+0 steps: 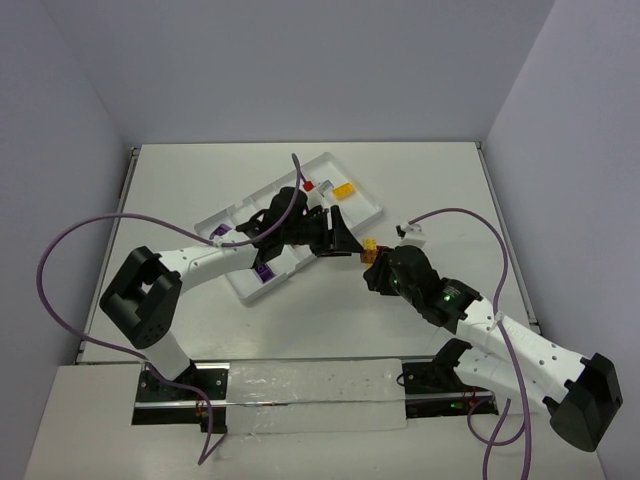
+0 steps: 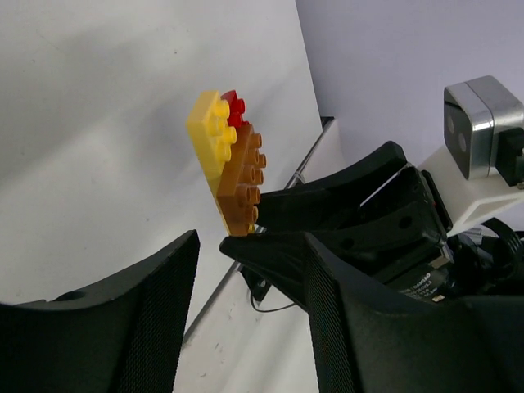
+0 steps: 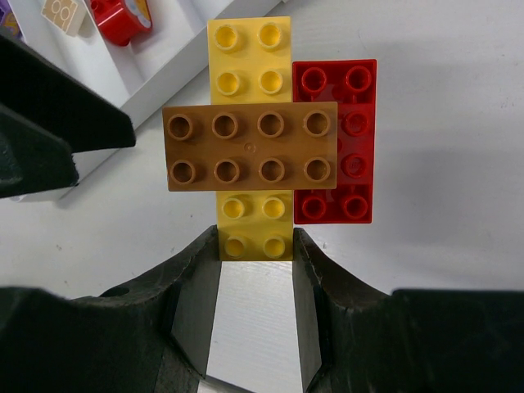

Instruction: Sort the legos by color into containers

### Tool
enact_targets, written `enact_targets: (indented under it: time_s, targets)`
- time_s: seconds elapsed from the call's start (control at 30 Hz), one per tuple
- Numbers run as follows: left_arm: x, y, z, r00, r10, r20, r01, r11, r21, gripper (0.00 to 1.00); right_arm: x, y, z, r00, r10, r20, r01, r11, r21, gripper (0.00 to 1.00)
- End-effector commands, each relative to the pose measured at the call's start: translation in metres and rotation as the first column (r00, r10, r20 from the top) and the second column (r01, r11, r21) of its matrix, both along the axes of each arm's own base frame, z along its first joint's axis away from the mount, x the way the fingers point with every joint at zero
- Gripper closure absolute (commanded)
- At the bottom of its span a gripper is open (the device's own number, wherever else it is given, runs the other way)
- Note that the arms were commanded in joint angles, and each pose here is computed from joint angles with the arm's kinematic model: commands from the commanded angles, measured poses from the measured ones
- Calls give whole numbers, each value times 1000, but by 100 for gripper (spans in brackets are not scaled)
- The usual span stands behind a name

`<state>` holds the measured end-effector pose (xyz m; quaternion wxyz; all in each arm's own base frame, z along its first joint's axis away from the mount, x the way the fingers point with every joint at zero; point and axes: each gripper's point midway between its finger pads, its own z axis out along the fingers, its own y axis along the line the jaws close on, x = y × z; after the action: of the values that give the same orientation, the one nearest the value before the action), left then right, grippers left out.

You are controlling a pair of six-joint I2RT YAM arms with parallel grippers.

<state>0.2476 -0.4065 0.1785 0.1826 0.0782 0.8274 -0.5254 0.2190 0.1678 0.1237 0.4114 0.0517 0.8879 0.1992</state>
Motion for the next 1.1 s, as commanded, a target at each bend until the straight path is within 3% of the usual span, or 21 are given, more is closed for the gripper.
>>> enact_targets:
  time_s: [0.0,0.1,0.27,0.53,0.8,0.9,1.03,1.07]
  targets:
    - [8,-17,23,998,-22,60,25,999,-46,34,9,5,18,998,3,57,-4,1000,27,100]
    - [9,-21,16,998,-22,58,23,1000,-16,29,8,6,13,999,13,45,-14,1000,18,100]
    - [9,-19,5,999,-22,43,21,1000,10,29,5,9,9,997,57,50,-57,998,8,100]
    - [5,-18,-4,999,-26,37,24,999,32,35,6,15,16,993,95,73,-96,995,13,100]
    - [-1,-18,-9,999,-35,24,34,999,28,49,8,18,16,992,101,73,-102,995,15,100]
    - [-3,-20,-6,999,-42,27,42,999,19,66,9,17,16,993,94,73,-95,995,7,100]
    - [-3,-18,-6,999,-42,34,41,999,33,96,9,14,11,995,81,63,-80,997,-6,100]
    - [-3,-18,-6,999,-42,34,41,998,37,97,9,13,11,995,77,61,-77,997,-8,100]
